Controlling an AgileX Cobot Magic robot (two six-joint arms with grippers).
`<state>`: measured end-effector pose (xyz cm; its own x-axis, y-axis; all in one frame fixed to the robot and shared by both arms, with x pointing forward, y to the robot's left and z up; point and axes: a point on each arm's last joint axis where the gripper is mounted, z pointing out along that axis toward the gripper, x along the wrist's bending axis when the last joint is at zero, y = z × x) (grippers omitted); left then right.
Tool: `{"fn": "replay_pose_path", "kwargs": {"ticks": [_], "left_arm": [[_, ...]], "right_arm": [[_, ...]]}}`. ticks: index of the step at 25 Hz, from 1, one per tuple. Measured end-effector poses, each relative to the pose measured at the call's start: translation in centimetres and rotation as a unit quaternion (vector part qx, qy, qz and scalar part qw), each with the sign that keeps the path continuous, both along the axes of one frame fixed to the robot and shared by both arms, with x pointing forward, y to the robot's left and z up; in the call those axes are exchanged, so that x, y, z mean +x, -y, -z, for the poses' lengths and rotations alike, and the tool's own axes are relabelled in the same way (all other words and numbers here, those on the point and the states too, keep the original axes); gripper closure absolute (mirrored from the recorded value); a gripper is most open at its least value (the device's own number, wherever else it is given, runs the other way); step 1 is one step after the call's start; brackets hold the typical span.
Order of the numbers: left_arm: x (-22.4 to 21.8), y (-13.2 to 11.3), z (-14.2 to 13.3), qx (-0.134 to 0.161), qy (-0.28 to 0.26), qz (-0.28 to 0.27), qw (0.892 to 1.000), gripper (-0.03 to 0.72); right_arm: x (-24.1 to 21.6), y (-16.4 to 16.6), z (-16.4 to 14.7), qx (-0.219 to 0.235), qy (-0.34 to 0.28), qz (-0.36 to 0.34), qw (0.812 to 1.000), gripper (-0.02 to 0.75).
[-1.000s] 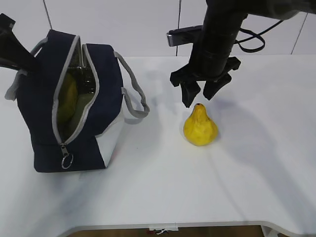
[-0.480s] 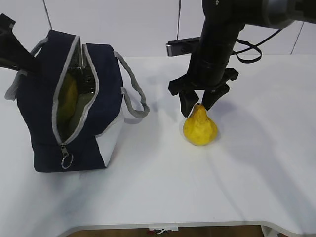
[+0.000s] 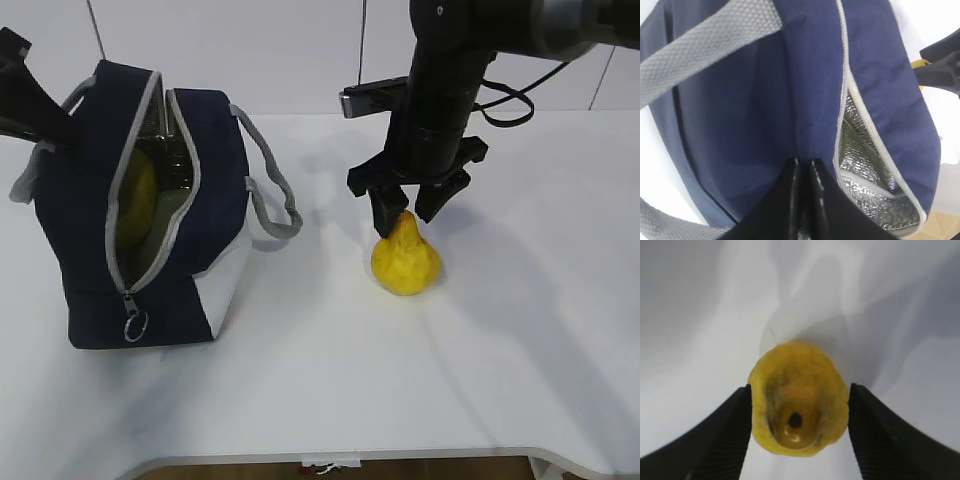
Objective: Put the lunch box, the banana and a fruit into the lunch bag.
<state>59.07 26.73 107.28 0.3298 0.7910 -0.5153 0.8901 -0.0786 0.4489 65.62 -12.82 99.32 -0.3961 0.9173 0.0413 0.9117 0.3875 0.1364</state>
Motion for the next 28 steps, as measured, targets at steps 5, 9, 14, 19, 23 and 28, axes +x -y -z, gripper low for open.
{"fn": "replay_pose_path", "kwargs": {"ticks": [5, 9, 14, 19, 23, 28], "left_arm": [[0.0, 0.0, 0.0, 0.000, 0.000, 0.000, 1.000, 0.691], [0.0, 0.0, 0.0, 0.000, 0.000, 0.000, 1.000, 0.691], [0.0, 0.0, 0.0, 0.000, 0.000, 0.000, 1.000, 0.691], [0.0, 0.0, 0.0, 0.000, 0.000, 0.000, 1.000, 0.691], [0.0, 0.0, 0.0, 0.000, 0.000, 0.000, 1.000, 0.691], [0.0, 0.0, 0.0, 0.000, 0.000, 0.000, 1.000, 0.691]], "right_arm": [[0.0, 0.0, 0.0, -0.002, 0.001, 0.000, 1.000, 0.325], [0.0, 0.0, 0.0, -0.002, 0.001, 0.000, 1.000, 0.410], [0.0, 0.0, 0.0, -0.001, 0.002, 0.000, 1.000, 0.491], [-0.2, 0.1, -1.0, 0.003, 0.012, 0.001, 1.000, 0.512], [-1.1, 0.5, -4.6, 0.017, 0.049, 0.001, 0.999, 0.512], [-2.1, 0.3, -10.5, 0.073, 0.109, 0.002, 0.991, 0.512]]}}
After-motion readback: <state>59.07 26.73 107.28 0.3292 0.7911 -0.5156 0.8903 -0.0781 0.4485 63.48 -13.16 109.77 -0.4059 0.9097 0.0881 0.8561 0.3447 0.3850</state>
